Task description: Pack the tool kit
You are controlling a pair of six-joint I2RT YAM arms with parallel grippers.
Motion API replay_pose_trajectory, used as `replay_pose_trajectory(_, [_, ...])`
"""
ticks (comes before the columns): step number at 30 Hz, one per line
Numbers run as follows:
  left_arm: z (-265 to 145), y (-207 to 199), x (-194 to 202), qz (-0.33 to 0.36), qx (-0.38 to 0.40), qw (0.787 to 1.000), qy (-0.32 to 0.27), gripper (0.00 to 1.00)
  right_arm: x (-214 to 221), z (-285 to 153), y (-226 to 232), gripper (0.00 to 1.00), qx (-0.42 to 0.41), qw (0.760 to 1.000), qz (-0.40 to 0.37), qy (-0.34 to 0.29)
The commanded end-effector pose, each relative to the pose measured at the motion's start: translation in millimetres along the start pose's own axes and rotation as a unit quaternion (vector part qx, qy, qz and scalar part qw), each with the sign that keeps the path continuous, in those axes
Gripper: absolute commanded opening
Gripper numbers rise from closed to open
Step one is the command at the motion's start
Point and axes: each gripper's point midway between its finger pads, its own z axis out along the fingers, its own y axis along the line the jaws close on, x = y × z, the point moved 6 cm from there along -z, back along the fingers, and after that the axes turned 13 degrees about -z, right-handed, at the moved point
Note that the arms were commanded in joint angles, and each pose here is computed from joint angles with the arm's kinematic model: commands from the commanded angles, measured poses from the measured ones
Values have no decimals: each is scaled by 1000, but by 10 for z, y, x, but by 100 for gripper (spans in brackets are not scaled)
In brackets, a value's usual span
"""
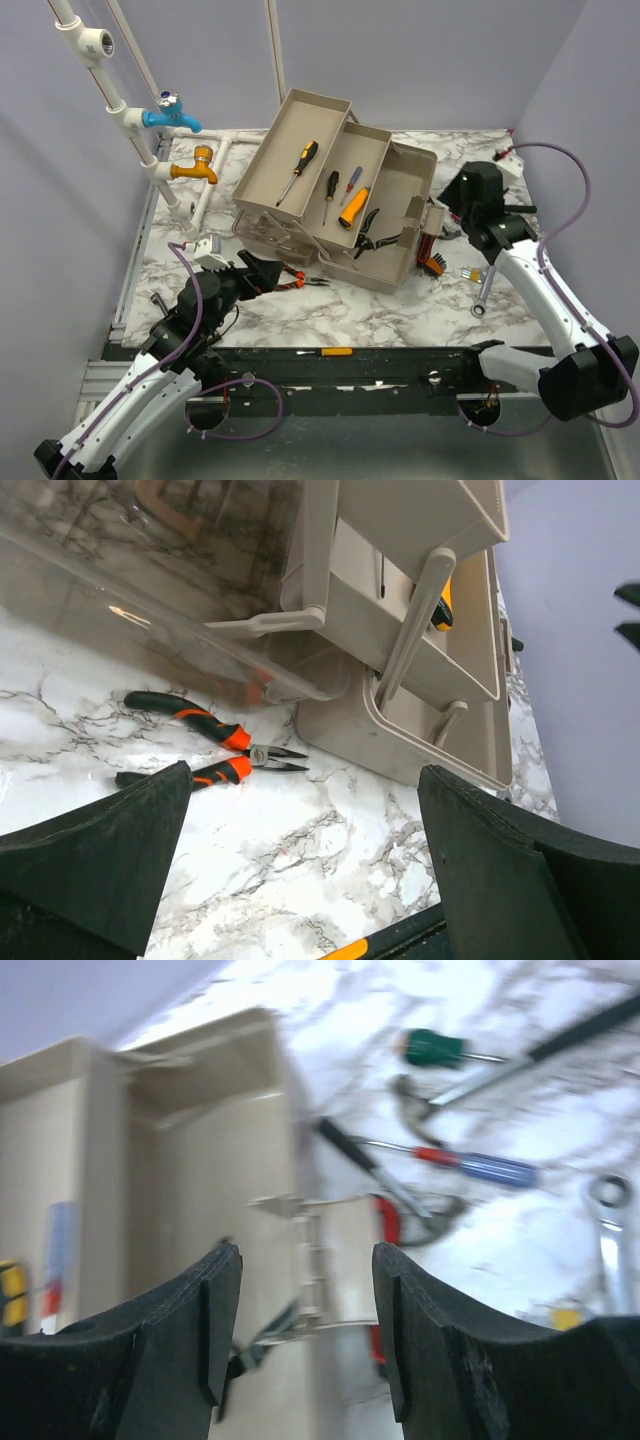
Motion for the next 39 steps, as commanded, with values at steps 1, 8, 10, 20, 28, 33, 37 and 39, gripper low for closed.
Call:
replay_pose_trajectory(1, [-15,16,2,-16,14,1000,-11,99,287,-28,-595,60,78,996,1,36])
replay_pose_trajectory(8, [-47,-196,27,106,122,987,19,99,616,317,-1000,59,114,987,45,108])
replay_pose_trajectory(10, [-35,-216,65,121,142,982,29,99,682,470,-1038,59,110,984,63,123])
replay_pose_trajectory(20, [48,-115,300,172,230,957,39,99,833,1135,-1054,72,88,980,3,177])
replay_pose_trajectory(28, [84,19,402,193,247,949,34,99,868,1454,-1006,70,29,973,-103,204])
replay_pose_trajectory(33, [91,49,418,191,250,949,29,99,992,1654,-1019,70,14,948,-155,277])
replay_pose_trajectory(37, [109,96,433,191,240,951,30,99,1079,1752,-1080,68,25,933,-185,307])
replay_pose_trajectory(39, [112,104,435,192,239,952,29,99,1139,1765,-1080,67,17,929,-190,318])
